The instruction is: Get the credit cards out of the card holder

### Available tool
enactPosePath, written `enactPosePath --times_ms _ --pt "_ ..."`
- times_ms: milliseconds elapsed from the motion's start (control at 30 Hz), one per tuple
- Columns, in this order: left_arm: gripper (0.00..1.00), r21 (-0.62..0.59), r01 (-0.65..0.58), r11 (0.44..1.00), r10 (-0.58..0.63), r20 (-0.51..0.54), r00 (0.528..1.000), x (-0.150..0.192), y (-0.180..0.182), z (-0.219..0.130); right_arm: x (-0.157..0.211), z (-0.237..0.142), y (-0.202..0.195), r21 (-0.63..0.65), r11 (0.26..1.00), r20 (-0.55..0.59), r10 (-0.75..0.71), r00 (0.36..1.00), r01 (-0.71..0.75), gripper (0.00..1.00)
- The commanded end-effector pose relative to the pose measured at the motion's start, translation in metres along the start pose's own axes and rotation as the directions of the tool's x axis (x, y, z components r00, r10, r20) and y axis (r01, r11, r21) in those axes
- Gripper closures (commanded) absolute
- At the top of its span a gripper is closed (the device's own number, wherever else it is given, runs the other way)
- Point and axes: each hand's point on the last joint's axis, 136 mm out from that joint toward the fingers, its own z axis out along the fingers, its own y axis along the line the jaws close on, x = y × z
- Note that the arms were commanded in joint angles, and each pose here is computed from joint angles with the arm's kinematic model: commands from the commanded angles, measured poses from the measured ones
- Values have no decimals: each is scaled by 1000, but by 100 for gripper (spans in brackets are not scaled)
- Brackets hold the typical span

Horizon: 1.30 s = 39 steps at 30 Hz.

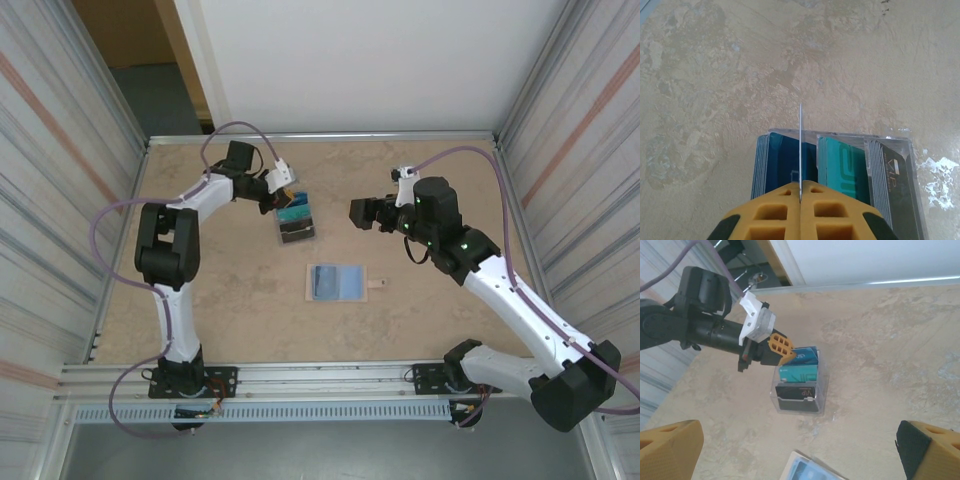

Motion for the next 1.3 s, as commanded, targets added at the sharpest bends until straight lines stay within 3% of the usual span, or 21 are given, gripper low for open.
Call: enactPosePath --times_ms 0,533,733,967,1133,1267 --pt "100 -20 29 999 -30 -31 999 4 2 9 -6 -7 -4 15 1000 41 17 999 -18 1" --pt "99 -160 111 981 -127 -92 988 7 20 17 -11 -25 -12 36 999 89 26 996 -29 1" --pt "64 -162 123 979 -143 -116 983 7 20 13 -3 -18 -23 99 994 42 47 998 -51 1" --pt "55 -189 103 977 -120 -81 990 -21 15 -17 10 -12 -24 117 990 -44 81 996 -76 1" --pt "40 -225 122 967 -128 -12 992 -50 3 -52 37 2 -23 141 986 -143 112 983 -92 11" --pt "21 -288 149 946 -143 42 989 -65 -12 -81 64 11 -26 241 968 -231 122 965 -65 16"
